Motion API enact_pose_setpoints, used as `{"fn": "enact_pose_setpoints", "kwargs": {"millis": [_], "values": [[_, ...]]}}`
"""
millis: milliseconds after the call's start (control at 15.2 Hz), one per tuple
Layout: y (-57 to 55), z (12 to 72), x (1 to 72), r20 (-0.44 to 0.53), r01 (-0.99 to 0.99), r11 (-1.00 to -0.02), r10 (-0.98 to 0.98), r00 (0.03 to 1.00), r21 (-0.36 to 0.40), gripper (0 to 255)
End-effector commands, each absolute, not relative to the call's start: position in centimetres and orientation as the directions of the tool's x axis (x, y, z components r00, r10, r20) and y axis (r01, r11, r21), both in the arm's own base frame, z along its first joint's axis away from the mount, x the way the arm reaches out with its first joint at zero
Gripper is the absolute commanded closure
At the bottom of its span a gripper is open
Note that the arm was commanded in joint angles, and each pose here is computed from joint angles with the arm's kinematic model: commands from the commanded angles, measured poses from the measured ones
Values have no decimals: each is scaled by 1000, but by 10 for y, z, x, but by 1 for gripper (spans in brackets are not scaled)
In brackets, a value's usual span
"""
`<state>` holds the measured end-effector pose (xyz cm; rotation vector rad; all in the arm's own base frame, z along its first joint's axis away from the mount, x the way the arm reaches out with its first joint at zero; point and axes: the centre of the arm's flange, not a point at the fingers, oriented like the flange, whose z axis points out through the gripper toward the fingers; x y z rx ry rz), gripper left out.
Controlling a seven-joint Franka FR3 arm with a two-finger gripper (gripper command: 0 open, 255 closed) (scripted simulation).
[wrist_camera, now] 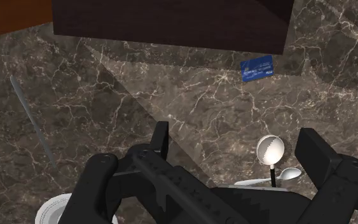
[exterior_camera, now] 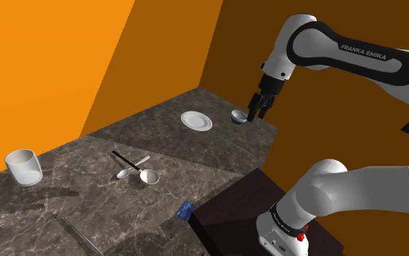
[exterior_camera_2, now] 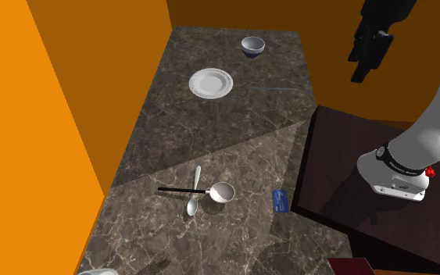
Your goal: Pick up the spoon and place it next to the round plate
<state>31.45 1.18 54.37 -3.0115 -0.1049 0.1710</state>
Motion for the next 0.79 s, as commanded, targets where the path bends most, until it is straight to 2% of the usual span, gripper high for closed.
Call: {"fn": "enact_pose_setpoints", "kwargs": {"millis": [0,726], "values": [[12,544,314,-108,62,-990,76,991,-127,0],[78,437,374,-30,155,-978,161,987,-140,0]]}}
